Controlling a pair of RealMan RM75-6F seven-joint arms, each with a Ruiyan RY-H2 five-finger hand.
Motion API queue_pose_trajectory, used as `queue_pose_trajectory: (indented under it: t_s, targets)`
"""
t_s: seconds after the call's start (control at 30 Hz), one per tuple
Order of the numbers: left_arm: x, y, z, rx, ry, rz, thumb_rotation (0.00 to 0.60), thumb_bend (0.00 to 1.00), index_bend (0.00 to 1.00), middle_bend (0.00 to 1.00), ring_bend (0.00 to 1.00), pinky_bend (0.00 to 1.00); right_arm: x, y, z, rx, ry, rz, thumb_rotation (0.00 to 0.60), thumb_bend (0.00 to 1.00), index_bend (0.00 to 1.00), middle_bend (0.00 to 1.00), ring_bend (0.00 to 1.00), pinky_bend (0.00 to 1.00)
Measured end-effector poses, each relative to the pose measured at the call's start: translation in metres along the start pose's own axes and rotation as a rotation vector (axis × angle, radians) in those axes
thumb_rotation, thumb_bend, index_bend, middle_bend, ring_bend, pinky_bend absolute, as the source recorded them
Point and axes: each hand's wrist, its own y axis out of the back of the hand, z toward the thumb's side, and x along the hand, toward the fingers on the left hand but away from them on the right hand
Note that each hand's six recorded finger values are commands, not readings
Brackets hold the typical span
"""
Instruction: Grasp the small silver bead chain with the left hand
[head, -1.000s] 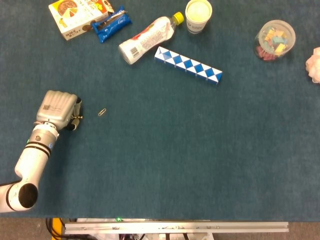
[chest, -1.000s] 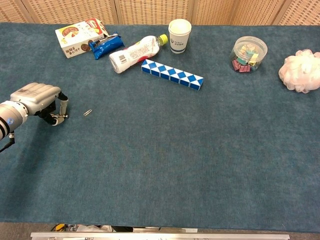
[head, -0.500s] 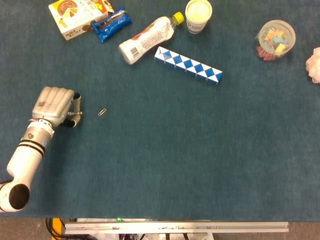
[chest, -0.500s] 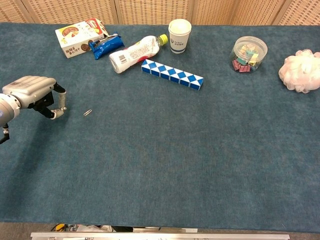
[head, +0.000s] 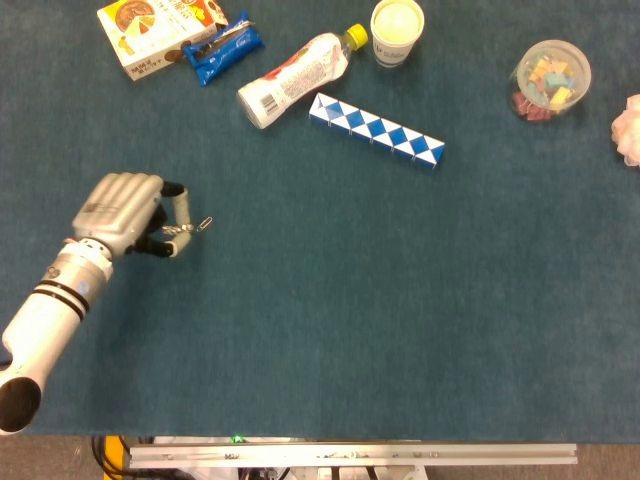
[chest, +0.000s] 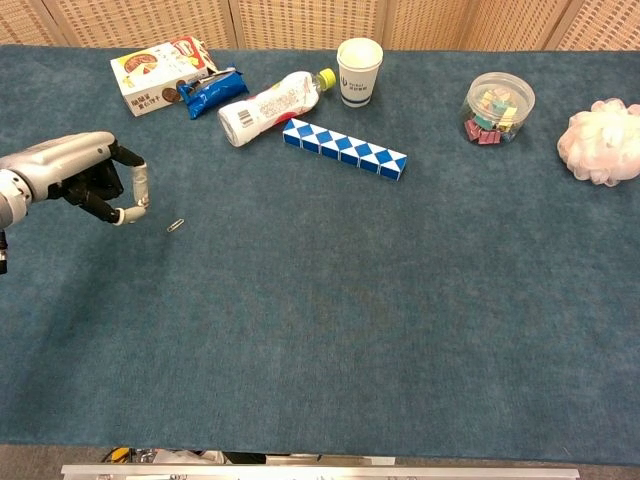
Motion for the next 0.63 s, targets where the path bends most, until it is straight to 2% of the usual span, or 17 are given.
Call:
queue_pose_trajectory:
  t_s: [0.27, 0.63]
  targets:
    - [0.016, -0.005, 0.016, -0.03, -0.017, -0.006, 0.6, 0.38, 0.61, 1.0, 1.0, 1.0, -0.001, 0.001, -0.003, 0.002, -0.007, -0.001, 0.6, 0.33, 0.52, 0.55, 0.45, 0.49]
    - [0.036, -0.01, 0.021, -0.036, 0.016, -0.017, 0.6, 0.38, 0.61, 1.0, 1.0, 1.0, 0.0, 0.003, -0.009, 0.002, -0.023, -0.005, 0.6, 0.33, 0.52, 0.55, 0.45, 0.49]
